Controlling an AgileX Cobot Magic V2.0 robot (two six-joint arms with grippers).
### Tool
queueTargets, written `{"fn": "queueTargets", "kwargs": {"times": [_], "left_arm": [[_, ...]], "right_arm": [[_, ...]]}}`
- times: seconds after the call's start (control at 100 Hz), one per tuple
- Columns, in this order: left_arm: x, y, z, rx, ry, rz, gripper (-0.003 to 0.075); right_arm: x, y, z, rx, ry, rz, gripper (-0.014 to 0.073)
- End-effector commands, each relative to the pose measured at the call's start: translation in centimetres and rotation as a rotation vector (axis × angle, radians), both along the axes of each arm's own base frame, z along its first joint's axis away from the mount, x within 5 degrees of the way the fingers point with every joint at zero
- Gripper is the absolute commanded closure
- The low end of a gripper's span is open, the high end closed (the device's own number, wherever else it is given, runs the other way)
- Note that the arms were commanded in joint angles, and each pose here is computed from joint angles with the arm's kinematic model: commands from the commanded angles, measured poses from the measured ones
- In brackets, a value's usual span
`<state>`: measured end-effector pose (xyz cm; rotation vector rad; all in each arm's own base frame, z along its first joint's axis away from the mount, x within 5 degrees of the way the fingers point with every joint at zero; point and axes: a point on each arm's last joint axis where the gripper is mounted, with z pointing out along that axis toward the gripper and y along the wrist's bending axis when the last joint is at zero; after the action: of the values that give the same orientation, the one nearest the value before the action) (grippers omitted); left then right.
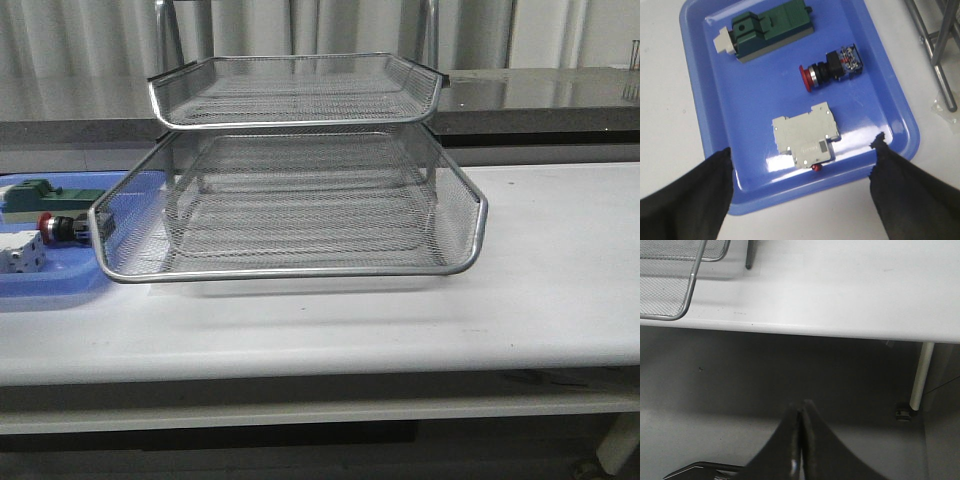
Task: Place button on rack with both arms
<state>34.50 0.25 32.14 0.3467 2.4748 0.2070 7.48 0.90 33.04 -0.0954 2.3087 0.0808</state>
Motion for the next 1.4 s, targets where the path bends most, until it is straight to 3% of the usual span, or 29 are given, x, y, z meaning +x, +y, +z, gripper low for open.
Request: {"fn": "queueTargets", "kwargs": {"times": [0.0, 0.28, 0.7, 1.39], "left_arm": [[0.5, -0.5, 2.3, 0.005, -0.154, -0.035, 0.0176], [4.7, -0.7, 0.7, 0.149, -0.118, -0.218, 0.0174], [11.7, -1.5, -3.8, 0.177, 0.039, -0.361, 0.0174], [15.0, -3.4, -9.3, 0.201, 0.130, -0.464, 0.0174]], "right_arm": [[0.2, -0.1, 1.3, -0.004, -0.082, -0.006, 0.0662], [0.2, -0.1, 1.3, -0.004, -0.082, -0.006, 0.0662], [0.2, -0.1, 1.3, -0.004, -0.082, -0.006, 0.0662], [0.3, -0.1, 1.3, -0.004, -0.083, -0.006, 0.0662]]}}
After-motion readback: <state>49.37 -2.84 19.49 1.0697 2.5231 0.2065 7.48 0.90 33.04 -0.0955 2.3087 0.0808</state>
